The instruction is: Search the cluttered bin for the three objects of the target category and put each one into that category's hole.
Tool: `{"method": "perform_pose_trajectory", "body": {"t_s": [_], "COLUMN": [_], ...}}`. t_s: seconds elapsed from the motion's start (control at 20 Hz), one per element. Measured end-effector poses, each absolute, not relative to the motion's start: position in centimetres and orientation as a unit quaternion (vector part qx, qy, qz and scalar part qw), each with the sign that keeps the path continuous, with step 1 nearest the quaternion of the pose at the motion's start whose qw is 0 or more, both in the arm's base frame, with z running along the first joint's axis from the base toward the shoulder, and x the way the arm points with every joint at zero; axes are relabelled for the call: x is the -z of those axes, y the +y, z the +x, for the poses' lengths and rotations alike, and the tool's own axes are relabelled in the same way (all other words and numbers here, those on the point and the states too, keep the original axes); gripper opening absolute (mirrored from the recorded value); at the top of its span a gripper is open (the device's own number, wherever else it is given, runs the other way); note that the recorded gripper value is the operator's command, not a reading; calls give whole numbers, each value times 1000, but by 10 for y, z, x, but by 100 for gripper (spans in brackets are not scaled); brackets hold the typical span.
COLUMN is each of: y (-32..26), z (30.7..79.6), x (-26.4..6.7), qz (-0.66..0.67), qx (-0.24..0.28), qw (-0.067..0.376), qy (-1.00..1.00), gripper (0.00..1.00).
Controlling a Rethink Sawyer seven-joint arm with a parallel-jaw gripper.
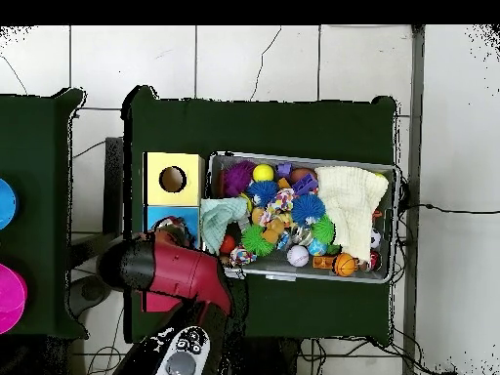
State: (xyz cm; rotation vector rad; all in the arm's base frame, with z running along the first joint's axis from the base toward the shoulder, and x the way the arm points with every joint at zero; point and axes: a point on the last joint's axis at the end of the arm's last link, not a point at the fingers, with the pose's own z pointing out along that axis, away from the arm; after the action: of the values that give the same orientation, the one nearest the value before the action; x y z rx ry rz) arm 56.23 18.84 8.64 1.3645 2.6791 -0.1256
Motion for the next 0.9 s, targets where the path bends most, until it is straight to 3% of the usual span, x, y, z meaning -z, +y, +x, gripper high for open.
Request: {"method": "perform_pose_trajectory", "body": {"t_s": [0.5, 0.9], "y": [188, 178], "z": [561, 551], "x": [-87, -89], "qz": [453, 428], "qx": [43, 72], "qw": [62, 77], "qy": [888, 898], "gripper": [100, 100]}}
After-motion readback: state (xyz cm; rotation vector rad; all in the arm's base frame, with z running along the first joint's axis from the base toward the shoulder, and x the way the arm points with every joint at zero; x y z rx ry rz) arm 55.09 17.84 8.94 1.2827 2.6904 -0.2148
